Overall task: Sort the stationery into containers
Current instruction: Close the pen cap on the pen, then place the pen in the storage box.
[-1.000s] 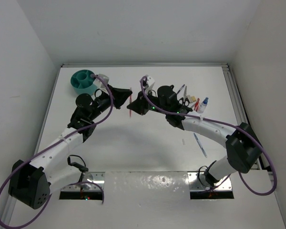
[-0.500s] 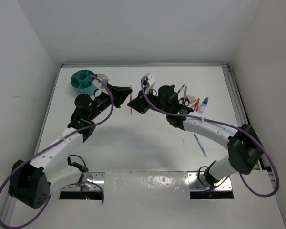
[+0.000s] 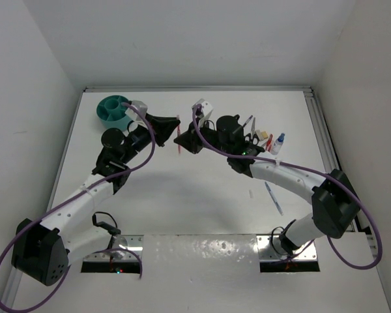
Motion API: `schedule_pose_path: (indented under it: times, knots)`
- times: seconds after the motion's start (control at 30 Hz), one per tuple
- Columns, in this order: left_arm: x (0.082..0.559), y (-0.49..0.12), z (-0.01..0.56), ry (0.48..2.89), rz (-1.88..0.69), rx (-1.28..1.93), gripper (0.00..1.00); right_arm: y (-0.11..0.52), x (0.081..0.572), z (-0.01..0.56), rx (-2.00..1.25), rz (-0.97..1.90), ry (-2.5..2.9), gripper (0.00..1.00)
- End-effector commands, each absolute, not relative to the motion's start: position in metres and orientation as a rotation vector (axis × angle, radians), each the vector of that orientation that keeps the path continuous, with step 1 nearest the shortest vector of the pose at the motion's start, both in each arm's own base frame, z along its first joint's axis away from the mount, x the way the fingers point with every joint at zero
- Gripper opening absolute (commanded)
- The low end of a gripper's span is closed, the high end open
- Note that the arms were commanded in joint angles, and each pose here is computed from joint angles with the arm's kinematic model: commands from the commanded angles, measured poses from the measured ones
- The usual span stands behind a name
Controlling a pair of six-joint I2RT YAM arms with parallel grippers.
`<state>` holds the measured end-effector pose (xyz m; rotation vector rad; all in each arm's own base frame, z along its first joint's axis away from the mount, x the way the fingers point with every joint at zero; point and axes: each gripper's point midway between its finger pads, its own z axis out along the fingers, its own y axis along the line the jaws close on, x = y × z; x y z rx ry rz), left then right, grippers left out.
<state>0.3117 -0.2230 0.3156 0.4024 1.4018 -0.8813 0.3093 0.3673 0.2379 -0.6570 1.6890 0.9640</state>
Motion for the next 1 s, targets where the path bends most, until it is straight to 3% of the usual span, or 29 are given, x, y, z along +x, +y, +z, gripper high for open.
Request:
schedule_pose_path:
  times: [0.0,0.1,0.17,0.23,0.27,0.37,0.63,0.77,0.97]
  knots:
    - [0.307,-0.223,0.263,1.596,-0.883,0.427,0.00,0.351,0.331,0.379,-0.495,0.949,1.277,0.00]
    - [0.311,-0.220,0.269,1.575,-0.862,0.399,0.00,0.350,0.329,0.364,-0.494,0.958,1.296,0.04]
    - [0.316,-0.215,0.278,1.543,-0.847,0.387,0.00,0.347,0.331,0.353,-0.478,0.948,1.314,0.27]
    - [0.320,-0.211,0.285,1.521,-0.830,0.376,0.00,0.345,0.332,0.343,-0.480,0.940,1.341,0.43]
    - [0.322,-0.210,0.291,1.505,-0.825,0.374,0.00,0.344,0.333,0.339,-0.485,0.935,1.354,0.55]
    - [0.330,-0.198,0.298,1.473,-0.756,0.379,0.00,0.339,0.333,0.321,-0.500,0.906,1.417,0.71]
    - [0.362,-0.151,0.309,1.441,-0.442,0.385,0.00,0.307,0.326,0.305,-0.505,0.811,1.465,0.80]
    - [0.402,-0.086,0.315,1.431,-0.087,0.294,0.00,0.288,0.324,0.301,-0.488,0.767,1.471,0.80]
    - [0.468,-0.023,0.320,1.412,0.086,0.275,0.00,0.266,0.343,0.292,-0.470,0.717,1.487,0.82]
